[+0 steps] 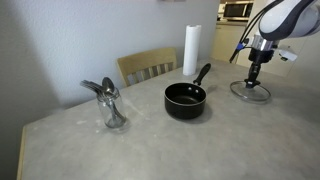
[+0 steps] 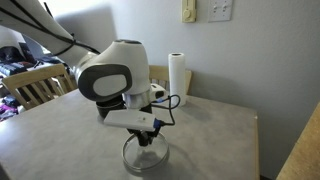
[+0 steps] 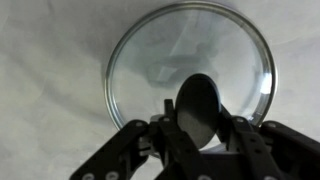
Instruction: Remove the lid from the top of the pot
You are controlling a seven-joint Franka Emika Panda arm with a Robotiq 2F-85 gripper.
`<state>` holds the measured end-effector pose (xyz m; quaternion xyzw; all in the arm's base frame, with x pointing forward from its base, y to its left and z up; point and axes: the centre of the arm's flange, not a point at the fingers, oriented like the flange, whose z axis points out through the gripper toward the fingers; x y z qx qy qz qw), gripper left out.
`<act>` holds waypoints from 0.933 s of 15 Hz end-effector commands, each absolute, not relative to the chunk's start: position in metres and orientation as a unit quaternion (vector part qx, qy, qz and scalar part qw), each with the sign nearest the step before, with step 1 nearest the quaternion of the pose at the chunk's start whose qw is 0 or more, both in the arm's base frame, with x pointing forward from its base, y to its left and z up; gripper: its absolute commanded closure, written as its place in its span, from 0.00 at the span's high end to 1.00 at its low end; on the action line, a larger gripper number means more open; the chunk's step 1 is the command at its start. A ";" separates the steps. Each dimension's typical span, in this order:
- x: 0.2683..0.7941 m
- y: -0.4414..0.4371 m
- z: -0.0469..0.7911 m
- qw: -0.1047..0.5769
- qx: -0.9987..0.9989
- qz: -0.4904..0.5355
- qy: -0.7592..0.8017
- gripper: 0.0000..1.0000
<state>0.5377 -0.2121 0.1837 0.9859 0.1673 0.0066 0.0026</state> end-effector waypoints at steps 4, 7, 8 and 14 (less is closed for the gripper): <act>0.546 -0.225 0.174 0.039 0.984 0.006 0.173 0.14; 0.544 -0.224 0.176 0.040 0.984 0.004 0.171 0.64; 0.544 -0.224 0.177 0.040 0.985 0.004 0.169 0.65; 0.539 -0.229 0.195 0.040 0.987 0.014 0.154 1.00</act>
